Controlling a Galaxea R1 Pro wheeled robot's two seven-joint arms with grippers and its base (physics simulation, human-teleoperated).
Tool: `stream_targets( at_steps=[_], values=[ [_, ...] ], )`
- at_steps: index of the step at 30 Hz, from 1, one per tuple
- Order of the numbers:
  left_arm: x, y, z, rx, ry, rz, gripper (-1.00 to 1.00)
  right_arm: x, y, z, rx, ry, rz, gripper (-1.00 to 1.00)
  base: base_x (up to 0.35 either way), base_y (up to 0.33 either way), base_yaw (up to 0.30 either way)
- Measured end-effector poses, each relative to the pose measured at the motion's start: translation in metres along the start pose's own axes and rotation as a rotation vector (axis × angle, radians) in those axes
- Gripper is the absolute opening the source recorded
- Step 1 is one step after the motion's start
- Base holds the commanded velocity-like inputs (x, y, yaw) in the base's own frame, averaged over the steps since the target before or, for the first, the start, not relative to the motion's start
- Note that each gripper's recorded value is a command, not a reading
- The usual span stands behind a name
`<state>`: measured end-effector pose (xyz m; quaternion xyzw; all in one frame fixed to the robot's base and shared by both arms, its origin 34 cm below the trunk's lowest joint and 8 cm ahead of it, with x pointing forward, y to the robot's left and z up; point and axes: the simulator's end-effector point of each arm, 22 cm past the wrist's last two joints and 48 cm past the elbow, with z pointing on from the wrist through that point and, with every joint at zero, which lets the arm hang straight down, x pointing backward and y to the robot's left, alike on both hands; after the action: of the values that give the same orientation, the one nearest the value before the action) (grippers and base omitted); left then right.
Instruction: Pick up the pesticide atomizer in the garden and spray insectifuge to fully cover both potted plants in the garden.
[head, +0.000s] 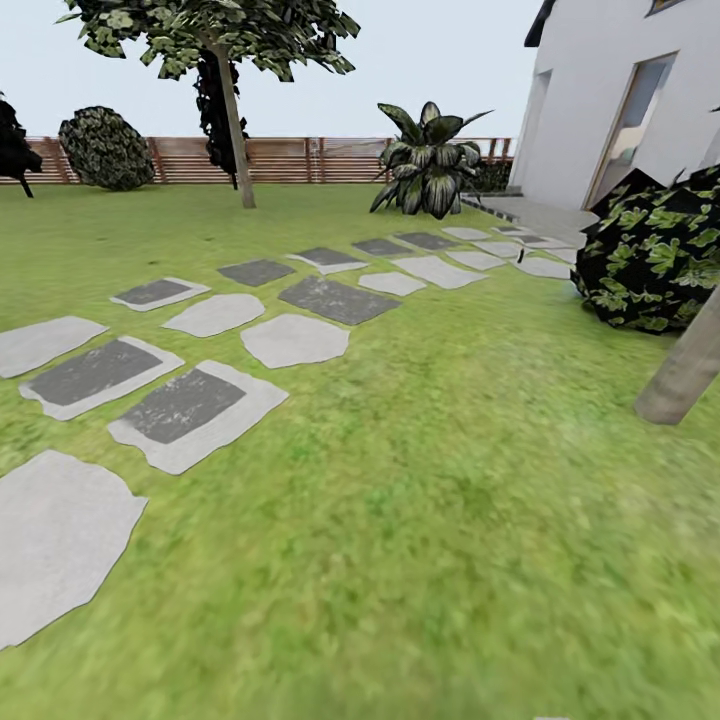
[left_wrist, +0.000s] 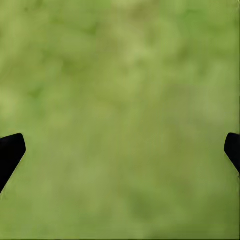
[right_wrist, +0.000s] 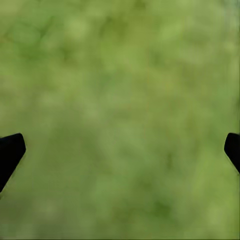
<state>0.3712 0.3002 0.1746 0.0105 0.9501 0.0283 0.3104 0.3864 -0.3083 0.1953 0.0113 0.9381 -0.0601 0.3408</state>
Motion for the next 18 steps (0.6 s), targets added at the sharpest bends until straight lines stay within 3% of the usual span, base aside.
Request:
stream_targets(
  at_steps=[18],
  values=[
    [-0.006, 0.0011, -0.0006, -0.001, -0.014, 0.003, 1.0, -0.0061, 0.0002, -0.0005, -0.001, -0.014, 0.001, 1.0, 0.338, 0.0, 0.0]
  ],
)
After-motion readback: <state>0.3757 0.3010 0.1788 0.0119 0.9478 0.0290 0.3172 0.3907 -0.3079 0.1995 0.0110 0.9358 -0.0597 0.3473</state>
